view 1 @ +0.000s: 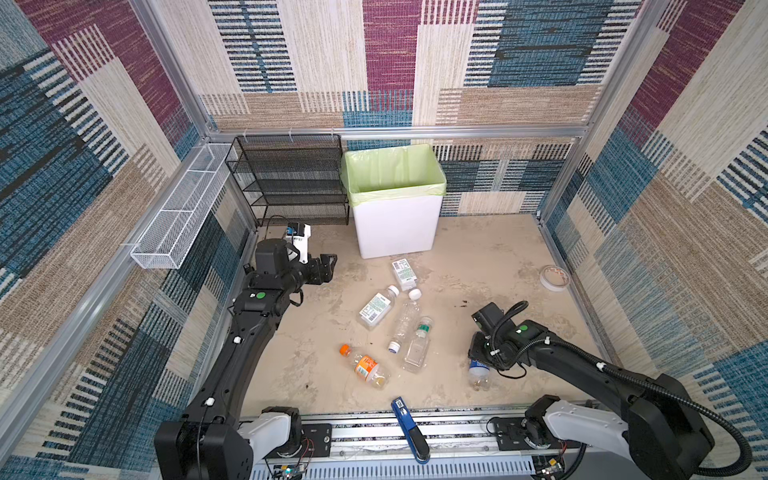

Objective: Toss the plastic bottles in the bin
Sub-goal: 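Lift the blue-capped bottle with the right gripper up over the bin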

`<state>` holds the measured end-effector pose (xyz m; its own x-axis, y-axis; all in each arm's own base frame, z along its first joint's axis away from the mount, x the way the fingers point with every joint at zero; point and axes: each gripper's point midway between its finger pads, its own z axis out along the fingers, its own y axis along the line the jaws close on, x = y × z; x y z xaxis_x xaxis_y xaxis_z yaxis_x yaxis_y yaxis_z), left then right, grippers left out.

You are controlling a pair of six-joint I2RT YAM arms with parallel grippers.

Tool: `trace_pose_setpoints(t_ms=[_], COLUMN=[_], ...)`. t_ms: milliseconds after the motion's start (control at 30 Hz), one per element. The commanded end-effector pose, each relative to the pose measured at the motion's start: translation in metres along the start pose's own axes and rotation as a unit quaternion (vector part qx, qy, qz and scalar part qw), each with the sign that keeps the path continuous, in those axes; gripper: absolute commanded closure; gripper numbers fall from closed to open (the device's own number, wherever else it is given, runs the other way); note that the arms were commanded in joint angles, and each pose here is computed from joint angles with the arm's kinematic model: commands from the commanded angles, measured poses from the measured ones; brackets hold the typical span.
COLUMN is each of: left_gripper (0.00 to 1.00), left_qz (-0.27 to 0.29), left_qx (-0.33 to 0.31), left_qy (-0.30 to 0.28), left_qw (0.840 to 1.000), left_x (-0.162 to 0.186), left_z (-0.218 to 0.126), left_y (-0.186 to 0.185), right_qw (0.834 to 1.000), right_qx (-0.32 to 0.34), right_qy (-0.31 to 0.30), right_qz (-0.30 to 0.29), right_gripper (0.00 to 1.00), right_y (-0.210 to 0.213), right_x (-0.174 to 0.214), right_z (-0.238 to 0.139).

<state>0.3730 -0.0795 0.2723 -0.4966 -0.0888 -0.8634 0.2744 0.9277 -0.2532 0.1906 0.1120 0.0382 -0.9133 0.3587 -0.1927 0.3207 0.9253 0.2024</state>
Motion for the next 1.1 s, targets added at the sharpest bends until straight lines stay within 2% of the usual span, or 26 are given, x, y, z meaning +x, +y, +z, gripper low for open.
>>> trace_pose_setpoints(t_ms=[0, 167, 300, 400, 500, 600, 700, 767, 933, 1000, 1067], left_gripper=[0.19, 0.20, 0.20, 0.20, 0.20, 0.20, 0.21, 0.21, 0.21, 0.21, 0.21], left_qz=[-0.003, -0.002, 0.001, 0.004, 0.007, 0.010, 0.015, 0.018, 0.029, 0.037, 0.043], left_qx=[0.008, 0.008, 0.012, 0.013, 0.019, 0.026, 0.031, 0.032, 0.033, 0.028, 0.028], left_qy=[-0.008, -0.007, -0.011, -0.017, -0.023, -0.032, -0.043, -0.046, -0.057, -0.065, -0.072], left_qw=[1.000, 1.000, 1.000, 1.000, 1.000, 0.999, 0.998, 0.998, 0.997, 0.997, 0.996], left_x=[-0.003, -0.002, -0.001, -0.001, -0.001, -0.001, -0.002, -0.002, -0.006, -0.007, -0.008], left_z=[0.000, 0.001, 0.000, 0.000, -0.001, -0.001, -0.003, -0.003, -0.009, -0.012, -0.015], left_y=[-0.002, -0.002, -0.003, -0.003, -0.006, -0.008, -0.010, -0.010, -0.014, -0.015, -0.016], right_qw=[0.999, 0.989, 0.967, 0.934, 0.888, 0.833, 0.764, 0.706, 0.533, 0.479, 0.436], right_qx=[-0.024, -0.056, -0.117, -0.170, -0.210, -0.247, -0.282, -0.304, -0.335, -0.331, -0.330], right_qy=[-0.038, -0.131, -0.222, -0.305, -0.398, -0.484, -0.568, -0.627, -0.759, -0.796, -0.822], right_qz=[-0.005, -0.030, -0.051, -0.077, -0.094, -0.102, -0.117, -0.125, -0.166, -0.162, -0.159], right_gripper=[0.47, 0.47, 0.46, 0.44, 0.43, 0.43, 0.43, 0.42, 0.40, 0.41, 0.41], right_y=[0.018, 0.060, 0.098, 0.127, 0.146, 0.158, 0.162, 0.161, 0.148, 0.139, 0.133], right_x=[-0.021, -0.082, -0.141, -0.184, -0.216, -0.234, -0.236, -0.232, -0.196, -0.185, -0.176], right_z=[-0.004, -0.029, -0.061, -0.102, -0.155, -0.210, -0.265, -0.303, -0.391, -0.418, -0.439])
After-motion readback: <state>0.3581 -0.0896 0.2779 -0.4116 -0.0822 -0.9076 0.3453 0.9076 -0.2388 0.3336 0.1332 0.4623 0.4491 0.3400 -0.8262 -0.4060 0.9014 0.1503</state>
